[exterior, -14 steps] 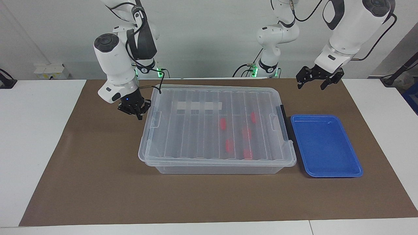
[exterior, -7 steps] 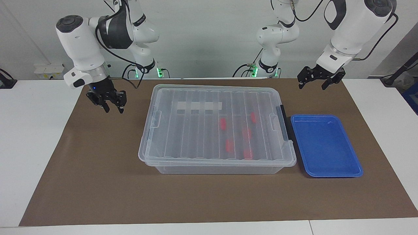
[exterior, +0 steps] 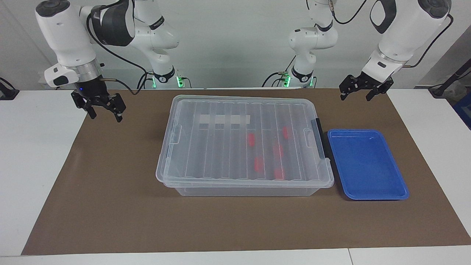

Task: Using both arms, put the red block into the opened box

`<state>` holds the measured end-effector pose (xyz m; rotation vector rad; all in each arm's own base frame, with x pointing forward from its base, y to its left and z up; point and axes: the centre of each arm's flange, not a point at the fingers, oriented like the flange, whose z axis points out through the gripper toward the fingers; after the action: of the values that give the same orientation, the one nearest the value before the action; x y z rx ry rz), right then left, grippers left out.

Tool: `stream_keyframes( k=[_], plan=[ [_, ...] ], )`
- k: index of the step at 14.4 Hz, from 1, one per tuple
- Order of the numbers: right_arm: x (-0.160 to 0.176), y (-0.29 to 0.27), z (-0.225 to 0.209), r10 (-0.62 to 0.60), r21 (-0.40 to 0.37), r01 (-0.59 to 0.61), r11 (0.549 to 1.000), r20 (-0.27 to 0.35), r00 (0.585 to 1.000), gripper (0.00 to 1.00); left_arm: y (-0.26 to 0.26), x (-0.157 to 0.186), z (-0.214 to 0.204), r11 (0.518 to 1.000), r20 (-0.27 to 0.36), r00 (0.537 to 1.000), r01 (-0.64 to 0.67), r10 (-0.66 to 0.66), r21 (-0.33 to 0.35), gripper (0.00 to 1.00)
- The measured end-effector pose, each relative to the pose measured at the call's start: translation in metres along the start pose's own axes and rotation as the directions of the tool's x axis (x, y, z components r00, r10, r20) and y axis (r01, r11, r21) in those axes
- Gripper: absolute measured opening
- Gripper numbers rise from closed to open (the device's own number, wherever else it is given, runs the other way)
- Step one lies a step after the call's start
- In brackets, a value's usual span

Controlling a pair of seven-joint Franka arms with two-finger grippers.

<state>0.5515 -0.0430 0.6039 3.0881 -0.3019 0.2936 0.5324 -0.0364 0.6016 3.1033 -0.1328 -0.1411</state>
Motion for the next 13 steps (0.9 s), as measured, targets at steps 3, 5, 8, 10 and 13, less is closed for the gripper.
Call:
stream_keyframes(
  k=[3,5,8,10,13],
  plan=[
    [0.013,-0.001,-0.019,0.002,-0.006,-0.001,1.000,0.020,1.000,1.00,0.001,-0.001,-0.001,1.000,-0.003,1.000,-0.002,0.002,0.000,1.00],
    [0.015,-0.003,-0.020,-0.001,-0.013,0.002,1.000,0.069,0.998,1.00,0.001,-0.001,-0.002,1.000,-0.005,1.000,-0.002,0.002,0.000,1.00],
    [0.008,-0.004,-0.015,-0.002,-0.022,0.005,1.000,0.141,0.990,1.00,-0.001,-0.001,-0.003,1.000,-0.006,1.000,0.002,-0.002,0.000,1.00],
    [0.007,-0.004,-0.015,-0.001,-0.022,0.005,1.000,0.144,0.990,1.00,-0.004,-0.001,-0.003,1.000,-0.007,1.000,0.006,-0.006,-0.001,1.00],
    [0.006,-0.003,-0.015,-0.001,-0.023,0.005,1.000,0.149,0.989,1.00,-0.008,-0.002,-0.003,1.000,-0.008,1.000,0.013,-0.013,-0.001,1.00]
  ],
)
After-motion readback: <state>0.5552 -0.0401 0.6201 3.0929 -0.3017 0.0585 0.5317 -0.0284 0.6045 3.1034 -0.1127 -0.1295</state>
